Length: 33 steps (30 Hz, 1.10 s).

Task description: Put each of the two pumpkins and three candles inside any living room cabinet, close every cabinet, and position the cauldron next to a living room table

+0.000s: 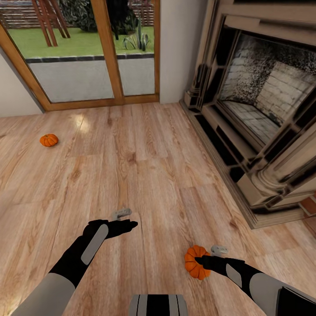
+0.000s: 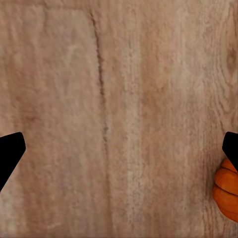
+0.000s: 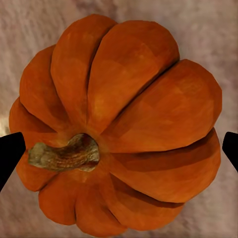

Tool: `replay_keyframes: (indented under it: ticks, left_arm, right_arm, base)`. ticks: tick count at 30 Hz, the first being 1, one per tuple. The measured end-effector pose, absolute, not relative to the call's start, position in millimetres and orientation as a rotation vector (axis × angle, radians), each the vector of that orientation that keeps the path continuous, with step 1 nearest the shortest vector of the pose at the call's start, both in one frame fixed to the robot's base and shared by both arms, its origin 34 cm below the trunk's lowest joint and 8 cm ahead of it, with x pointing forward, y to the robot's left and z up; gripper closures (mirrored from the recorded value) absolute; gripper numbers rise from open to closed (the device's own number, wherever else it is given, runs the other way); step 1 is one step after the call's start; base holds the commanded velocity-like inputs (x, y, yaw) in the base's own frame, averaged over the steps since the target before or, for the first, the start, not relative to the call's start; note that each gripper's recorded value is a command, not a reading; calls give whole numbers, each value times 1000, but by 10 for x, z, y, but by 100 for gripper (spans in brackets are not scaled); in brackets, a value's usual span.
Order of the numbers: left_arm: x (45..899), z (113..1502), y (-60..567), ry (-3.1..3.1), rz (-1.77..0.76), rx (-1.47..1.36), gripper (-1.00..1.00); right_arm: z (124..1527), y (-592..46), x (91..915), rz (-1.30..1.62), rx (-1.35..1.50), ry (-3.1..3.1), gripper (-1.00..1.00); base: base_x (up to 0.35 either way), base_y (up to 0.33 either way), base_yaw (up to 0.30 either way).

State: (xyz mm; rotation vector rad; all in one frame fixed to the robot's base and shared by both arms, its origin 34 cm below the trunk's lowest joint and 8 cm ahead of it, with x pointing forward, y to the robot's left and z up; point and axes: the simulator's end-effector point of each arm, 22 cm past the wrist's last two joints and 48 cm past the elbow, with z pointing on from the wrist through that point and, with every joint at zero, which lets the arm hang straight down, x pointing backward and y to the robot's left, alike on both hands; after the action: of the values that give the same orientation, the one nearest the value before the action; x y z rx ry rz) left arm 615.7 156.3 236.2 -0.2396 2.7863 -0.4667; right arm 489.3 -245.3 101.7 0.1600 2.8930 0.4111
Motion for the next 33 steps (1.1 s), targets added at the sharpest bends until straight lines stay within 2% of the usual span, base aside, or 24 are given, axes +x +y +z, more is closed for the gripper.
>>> replay_keyframes:
  ticks: [31,32,33]
  left_arm:
    - [6036,2117,1565,2830,-465,-253,-100]
    - [6036,2117,1565,2830,-465,-253,-100]
    - [6036,2117,1566,2830,-465,-253,-100]
  right_arm:
    - [863,-2380,4775,466,234,2910,-100]
    - [864,-2379,4776,466,233,2910,100]
    - [863,-2380,4774,465,233,2911,100]
  base:
    - [0,0,0]
    - [0,0,0]
    - [0,0,0]
